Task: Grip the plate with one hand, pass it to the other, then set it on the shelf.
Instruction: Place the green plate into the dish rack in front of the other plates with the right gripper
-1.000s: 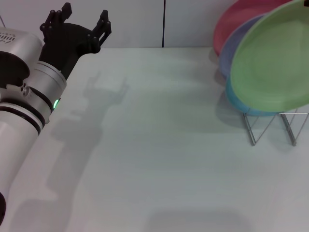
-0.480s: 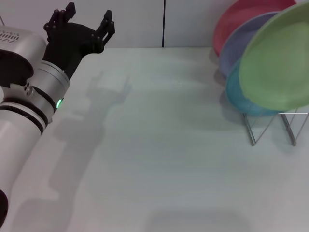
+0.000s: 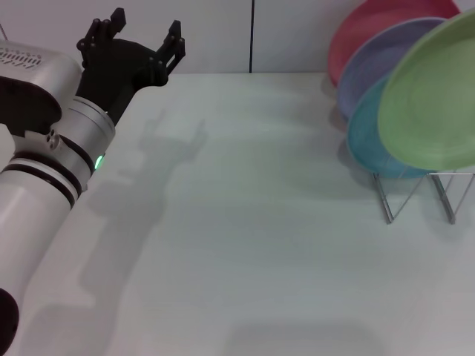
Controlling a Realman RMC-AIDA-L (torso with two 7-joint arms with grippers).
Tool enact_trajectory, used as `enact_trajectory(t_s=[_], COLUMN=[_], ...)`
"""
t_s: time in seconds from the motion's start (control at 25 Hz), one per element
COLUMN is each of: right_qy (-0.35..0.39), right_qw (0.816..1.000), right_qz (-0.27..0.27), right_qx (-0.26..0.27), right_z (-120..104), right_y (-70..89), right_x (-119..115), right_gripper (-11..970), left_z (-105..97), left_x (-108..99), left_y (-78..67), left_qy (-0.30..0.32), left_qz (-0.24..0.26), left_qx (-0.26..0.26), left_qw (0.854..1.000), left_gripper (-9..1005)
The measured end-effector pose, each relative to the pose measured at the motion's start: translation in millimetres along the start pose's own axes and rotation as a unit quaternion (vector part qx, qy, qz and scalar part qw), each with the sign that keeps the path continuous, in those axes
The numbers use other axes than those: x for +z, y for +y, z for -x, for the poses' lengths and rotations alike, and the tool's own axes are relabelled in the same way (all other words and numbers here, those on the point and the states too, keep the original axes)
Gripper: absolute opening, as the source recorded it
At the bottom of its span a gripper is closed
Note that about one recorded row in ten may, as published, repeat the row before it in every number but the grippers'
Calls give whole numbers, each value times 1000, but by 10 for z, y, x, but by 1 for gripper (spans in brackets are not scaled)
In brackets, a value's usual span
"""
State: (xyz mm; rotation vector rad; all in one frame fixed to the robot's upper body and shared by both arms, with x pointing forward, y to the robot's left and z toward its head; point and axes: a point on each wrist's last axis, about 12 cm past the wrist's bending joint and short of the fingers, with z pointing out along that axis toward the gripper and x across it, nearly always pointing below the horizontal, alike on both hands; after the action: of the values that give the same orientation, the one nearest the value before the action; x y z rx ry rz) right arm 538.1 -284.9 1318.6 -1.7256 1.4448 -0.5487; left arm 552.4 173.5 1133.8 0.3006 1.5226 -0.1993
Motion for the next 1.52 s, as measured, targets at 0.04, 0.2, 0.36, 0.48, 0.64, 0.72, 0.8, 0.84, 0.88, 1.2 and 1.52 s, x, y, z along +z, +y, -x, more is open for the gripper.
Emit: enact_trajectory(t_s=[0.04, 0.2, 0.36, 0.48, 0.64, 0.72, 0.8, 0.84, 0.88, 1.2, 1.52], right_qy=[1, 8, 13, 15, 15, 15, 17, 19, 22, 34, 47], right_qw=[1000, 1000, 1000, 1000, 1000, 1000, 1000, 1000, 999, 998, 997], right_qz=[0, 2, 2, 3, 5, 9, 12, 14, 17, 35, 61], right_qx=[0, -6, -10, -11, -13, -16, -19, -21, -24, -24, 16], right_z=[-2, -18, -31, -33, -25, -16, -10, -8, -3, -14, 33], right_y=[0, 5, 7, 7, 14, 25, 34, 36, 43, 100, 154], right_x=[0, -1, -1, 0, 8, 17, 27, 32, 42, 92, 186], right_gripper=[36, 36, 36, 36, 36, 41, 51, 57, 62, 103, 163], left_z=[-2, -6, -1, 5, 6, 7, 7, 8, 12, 20, 6], left_x=[2, 2, 8, 14, 15, 15, 15, 16, 20, 40, 78], left_y=[-11, -34, -48, -53, -53, -54, -54, -54, -57, -66, -87], left_qy=[0, 1, 0, -1, -1, -1, -1, -1, -2, -2, 2], left_qz=[-2, -6, -8, -9, -9, -9, -9, -9, -10, -13, -20], left_qx=[0, 0, -1, -1, -1, -1, -1, -1, -1, 1, 6], left_qw=[1000, 1000, 1000, 1000, 1000, 1000, 1000, 1000, 1000, 1000, 1000], left_gripper=[793, 793, 793, 793, 793, 793, 793, 793, 793, 793, 793])
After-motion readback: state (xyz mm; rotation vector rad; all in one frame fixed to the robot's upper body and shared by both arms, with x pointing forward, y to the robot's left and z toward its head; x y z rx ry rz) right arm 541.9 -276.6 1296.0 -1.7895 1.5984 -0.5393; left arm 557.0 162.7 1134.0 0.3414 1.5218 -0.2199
